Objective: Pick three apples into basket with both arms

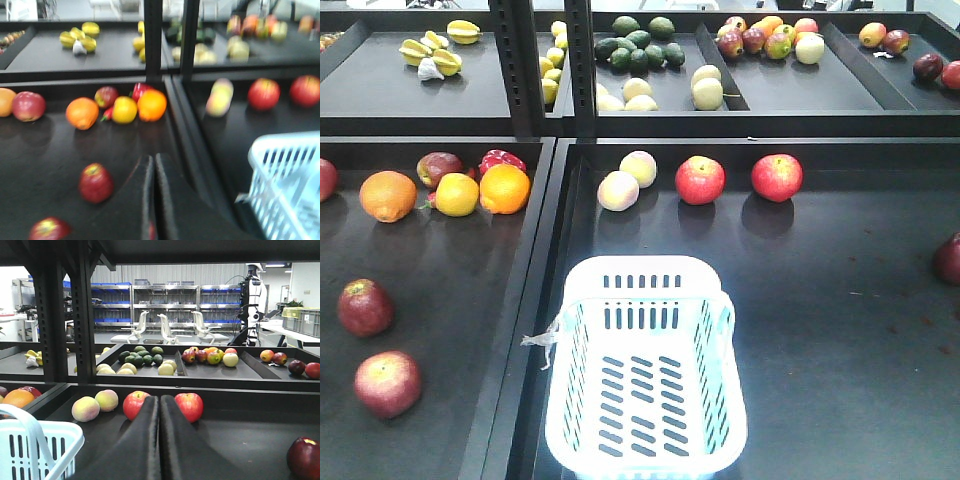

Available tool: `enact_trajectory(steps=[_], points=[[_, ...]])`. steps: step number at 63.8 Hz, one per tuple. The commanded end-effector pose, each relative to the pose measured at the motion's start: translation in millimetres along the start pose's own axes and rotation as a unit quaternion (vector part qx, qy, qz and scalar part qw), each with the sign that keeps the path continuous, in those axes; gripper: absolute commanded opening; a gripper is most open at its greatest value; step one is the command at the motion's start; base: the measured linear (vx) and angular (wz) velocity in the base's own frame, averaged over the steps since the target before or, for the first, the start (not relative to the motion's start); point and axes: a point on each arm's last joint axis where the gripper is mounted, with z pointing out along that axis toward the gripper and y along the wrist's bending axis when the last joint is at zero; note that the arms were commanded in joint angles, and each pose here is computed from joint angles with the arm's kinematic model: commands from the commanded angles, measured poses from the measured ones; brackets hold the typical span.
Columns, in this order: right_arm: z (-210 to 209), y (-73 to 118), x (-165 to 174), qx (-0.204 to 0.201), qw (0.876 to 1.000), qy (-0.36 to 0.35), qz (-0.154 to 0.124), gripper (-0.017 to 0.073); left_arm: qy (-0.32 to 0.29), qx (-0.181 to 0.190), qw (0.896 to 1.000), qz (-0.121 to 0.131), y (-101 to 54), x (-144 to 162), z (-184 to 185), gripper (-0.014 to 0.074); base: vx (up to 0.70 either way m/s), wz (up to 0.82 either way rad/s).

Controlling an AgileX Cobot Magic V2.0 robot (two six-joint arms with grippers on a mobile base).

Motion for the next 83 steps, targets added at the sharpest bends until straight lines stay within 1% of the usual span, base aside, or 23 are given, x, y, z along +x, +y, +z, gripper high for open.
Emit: enact_trajectory(steps=[1,5,8,13,20,27,32,36,48,53,55,58,59,61,62,63,64,67,71,72,76,81,83], points=[[-1,0.5,-2,-0.002,0.999,-0.032,-0.006,-0.0009,0.013,0.007,0.999,0.045,-0.1,-29,8,-0.0006,0.0,0.0],[-1,0.5,-2,-0.002,0.999,-0.032,-0.006,-0.0009,0.034,0.01,0.998,0.057,0.0,-33,13,-0.0006,0.0,0.0],[-1,0.5,-2,-0.002,0.999,-0.032,-0.006,-0.0009,0.053,0.013,0.997,0.061,0.1,-33,19,-0.0006,0.0,0.0],[-1,0.5,-2,-0.002,0.999,-0.032,-0.006,-0.0009,0.066,0.015,0.996,0.061,0.0,-31,24,-0.0005,0.0,0.0],[-1,0.5,-2,-0.002,0.999,-0.032,-0.006,-0.0009,0.067,0.015,0.996,0.061,0.1,-31,24,0.0008,0.0,0.0],[-1,0.5,-2,-0.002,0.999,-0.032,-0.006,-0.0009,0.069,0.015,0.996,0.061,0.1,-31,24,0.0064,0.0,0.0],[-1,0.5,-2,-0.002,0.999,-0.032,-0.006,-0.0009,0.083,0.018,0.994,0.074,-0.1,-29,24,0.0155,0.0,0.0],[-1,0.5,-2,-0.002,0.999,-0.032,-0.006,-0.0009,0.094,0.02,0.993,0.074,-0.3,-27,23,0.0254,0.0,0.0],[-1,0.5,-2,-0.002,0.999,-0.032,-0.006,-0.0009,0.101,0.022,0.992,0.071,-0.5,-25,23,0.06,0.0,0.0],[-1,0.5,-2,-0.002,0.999,-0.032,-0.006,-0.0009,0.096,0.021,0.992,0.077,-0.4,-26,23,0.0684,0.0,0.0],[-1,0.5,-2,-0.002,0.999,-0.032,-0.006,-0.0009,0.094,0.022,0.991,0.088,-0.3,-26,24,0.0704,0.0,0.0],[-1,0.5,-2,-0.002,0.999,-0.032,-0.006,-0.0009,0.094,0.026,0.989,0.114,-0.5,-27,27,0.0725,0.0,0.0],[-1,0.5,-2,-0.002,0.999,-0.032,-0.006,-0.0009,0.094,0.03,0.987,0.129,-0.8,-27,29,0.0728,0.0,0.0],[-1,0.5,-2,-0.002,0.999,-0.032,-0.006,-0.0009,0.09,0.039,0.984,0.148,-2.2,-28,30,0.0727,0.0,0.0],[-1,0.5,-2,-0.002,0.999,-0.032,-0.006,-0.0009,0.088,0.044,0.981,0.167,-2.9,-28,31,0.0726,0.0,0.0],[-1,0.5,-2,-0.002,0.999,-0.032,-0.006,-0.0009,0.087,0.053,0.979,0.175,-4.2,-28,33,0.0723,0.0,0.0],[-1,0.5,-2,-0.002,0.999,-0.032,-0.006,-0.0009,0.086,0.06,0.975,0.194,-5.1,-29,35,0.0722,0.0,0.0],[-1,0.5,-2,-0.002,0.999,-0.032,-0.006,-0.0009,0.079,0.081,0.967,0.226,-8.4,-30,40,0.0717,0.0,0.0],[-1,0.5,-2,-0.002,0.999,-0.032,-0.006,-0.0009,0.068,0.114,0.96,0.247,-14.0,-31,49,0.0711,0.0,0.0],[-1,0.5,-2,-0.002,0.999,-0.032,-0.006,-0.0009,0.063,0.126,0.96,0.244,-16.2,-32,51,0.0711,0.0,0.0],[-1,0.5,-2,-0.002,0.999,-0.032,-0.006,-0.0009,0.053,0.164,0.952,0.254,-23.8,-33,62,0.0705,0.0,0.0],[-1,0.5,-2,-0.002,0.999,-0.032,-0.006,-0.0009,0.042,0.207,0.935,0.284,-33.1,-33,77,0.0702,0.0,0.0],[-1,0.5,-2,-0.002,0.999,-0.032,-0.006,-0.0009,0.039,0.218,0.93,0.293,-36.0,-32,81,0.0702,0.0,0.0]])
